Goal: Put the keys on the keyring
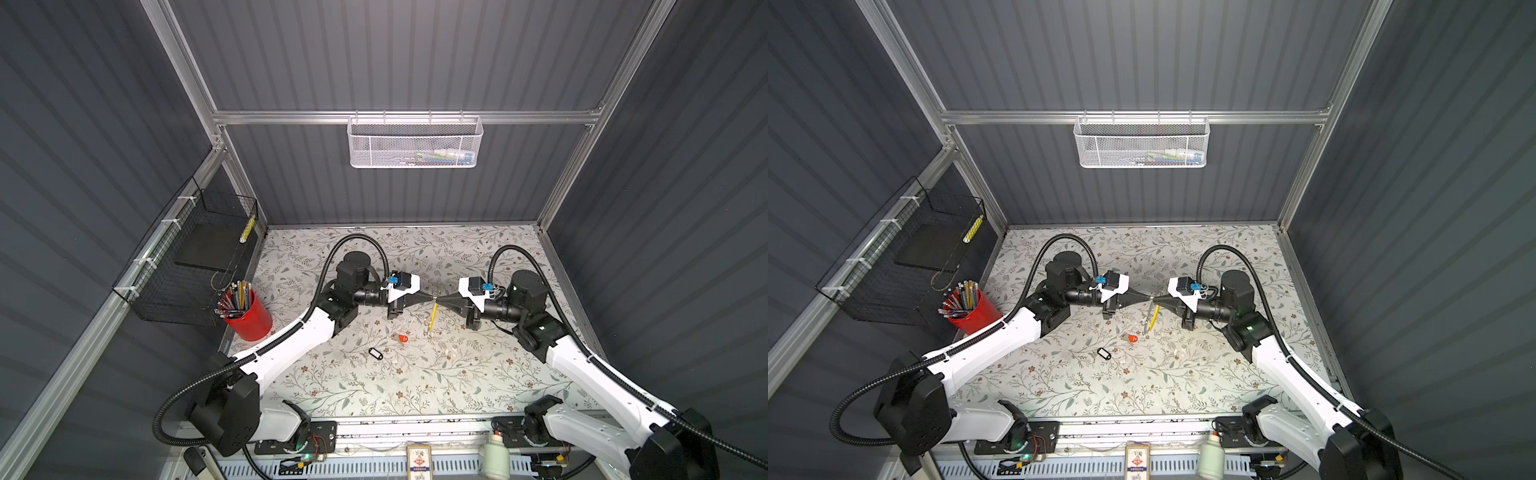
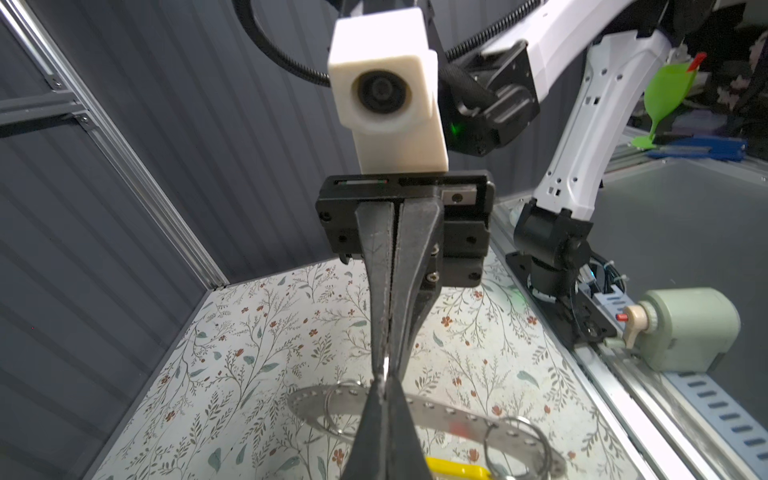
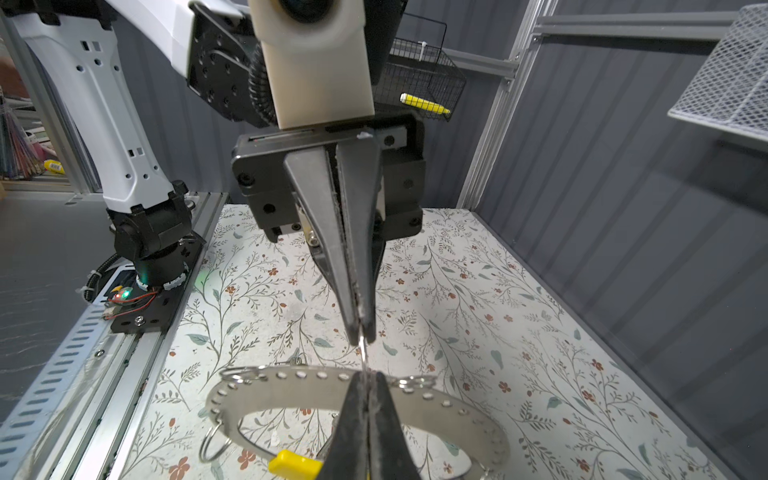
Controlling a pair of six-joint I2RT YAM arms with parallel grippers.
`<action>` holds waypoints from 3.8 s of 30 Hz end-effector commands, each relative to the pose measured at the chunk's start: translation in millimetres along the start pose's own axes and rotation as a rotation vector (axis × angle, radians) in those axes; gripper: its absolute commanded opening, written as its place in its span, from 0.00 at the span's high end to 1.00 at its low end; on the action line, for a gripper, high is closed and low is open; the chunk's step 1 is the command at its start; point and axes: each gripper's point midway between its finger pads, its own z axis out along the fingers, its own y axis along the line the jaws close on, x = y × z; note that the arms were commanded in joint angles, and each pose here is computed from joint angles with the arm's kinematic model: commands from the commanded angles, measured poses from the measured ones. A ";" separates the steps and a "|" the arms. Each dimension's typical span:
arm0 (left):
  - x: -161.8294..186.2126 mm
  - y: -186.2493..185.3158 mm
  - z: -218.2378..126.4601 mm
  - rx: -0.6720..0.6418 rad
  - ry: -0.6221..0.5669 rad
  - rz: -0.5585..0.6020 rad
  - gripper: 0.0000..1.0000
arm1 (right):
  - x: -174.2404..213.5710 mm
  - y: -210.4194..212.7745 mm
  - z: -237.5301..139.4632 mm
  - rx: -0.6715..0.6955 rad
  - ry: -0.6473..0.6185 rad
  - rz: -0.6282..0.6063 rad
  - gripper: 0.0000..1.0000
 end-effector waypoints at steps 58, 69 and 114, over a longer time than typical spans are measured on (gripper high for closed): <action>-3.6 3.6 20.2 0.047 0.218 0.040 1.00 | 22.9 -5.7 -13.1 0.074 0.129 -0.027 0.78; -25.6 5.7 16.3 0.053 0.022 -0.019 1.00 | 12.7 -1.3 -15.2 0.082 0.050 -0.022 0.80; -32.7 -2.0 16.5 0.108 -0.040 -0.030 1.00 | -18.7 -2.3 -17.0 0.078 -0.058 -0.064 1.00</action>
